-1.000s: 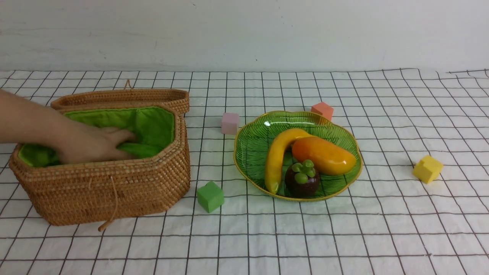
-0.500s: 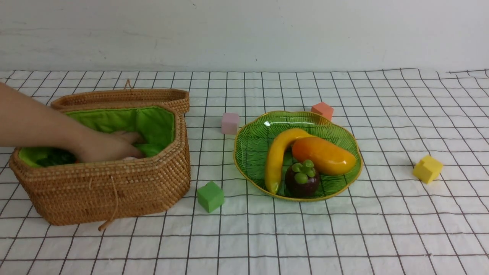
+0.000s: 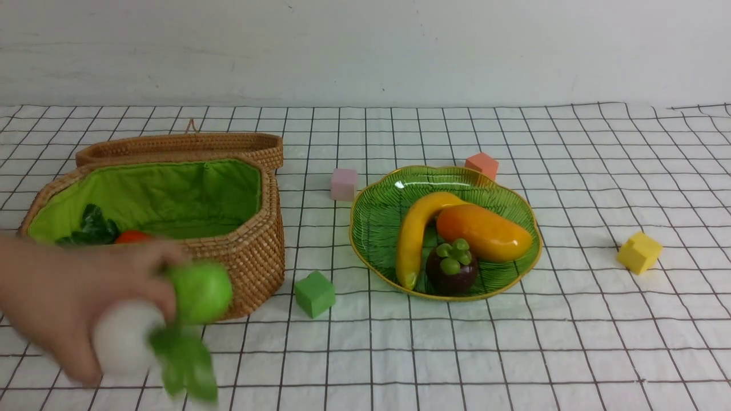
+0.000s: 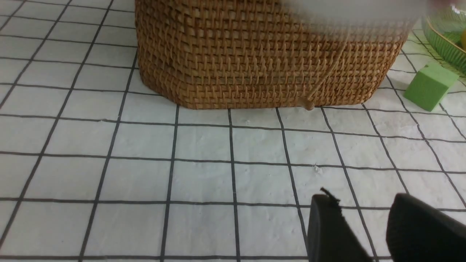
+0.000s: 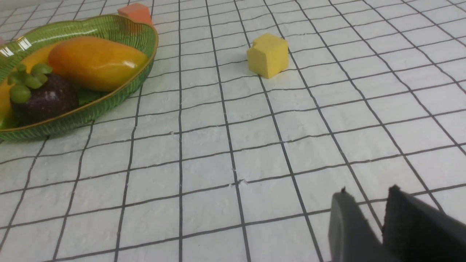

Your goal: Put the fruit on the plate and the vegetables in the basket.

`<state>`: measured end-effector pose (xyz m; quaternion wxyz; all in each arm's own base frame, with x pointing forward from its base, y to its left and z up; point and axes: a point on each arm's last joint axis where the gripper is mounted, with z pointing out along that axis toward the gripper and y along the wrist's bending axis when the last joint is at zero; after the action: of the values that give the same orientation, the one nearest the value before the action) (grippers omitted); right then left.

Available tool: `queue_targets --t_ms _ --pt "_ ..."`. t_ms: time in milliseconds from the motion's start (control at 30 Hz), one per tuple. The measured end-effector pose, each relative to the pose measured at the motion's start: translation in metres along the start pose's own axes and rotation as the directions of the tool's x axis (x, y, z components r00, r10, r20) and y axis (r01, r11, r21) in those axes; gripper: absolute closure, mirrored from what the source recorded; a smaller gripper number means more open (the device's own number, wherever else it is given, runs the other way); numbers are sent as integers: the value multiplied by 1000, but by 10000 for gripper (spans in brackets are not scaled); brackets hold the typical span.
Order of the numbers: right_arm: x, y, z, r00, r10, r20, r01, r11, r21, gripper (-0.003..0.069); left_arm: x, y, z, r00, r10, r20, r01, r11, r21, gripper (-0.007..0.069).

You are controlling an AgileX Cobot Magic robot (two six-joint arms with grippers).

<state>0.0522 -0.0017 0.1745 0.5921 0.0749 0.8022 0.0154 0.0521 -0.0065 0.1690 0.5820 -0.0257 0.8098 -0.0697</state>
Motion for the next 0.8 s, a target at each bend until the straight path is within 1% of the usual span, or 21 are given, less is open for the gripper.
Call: queue_targets --t_ms 567,800 --pt "0 0 0 1000 0 0 0 1000 0 454 0 0 0 1000 0 0 0 1000 0 386" --pt "0 0 0 1000 0 0 0 1000 0 452 0 0 0 1000 0 0 0 1000 0 386"
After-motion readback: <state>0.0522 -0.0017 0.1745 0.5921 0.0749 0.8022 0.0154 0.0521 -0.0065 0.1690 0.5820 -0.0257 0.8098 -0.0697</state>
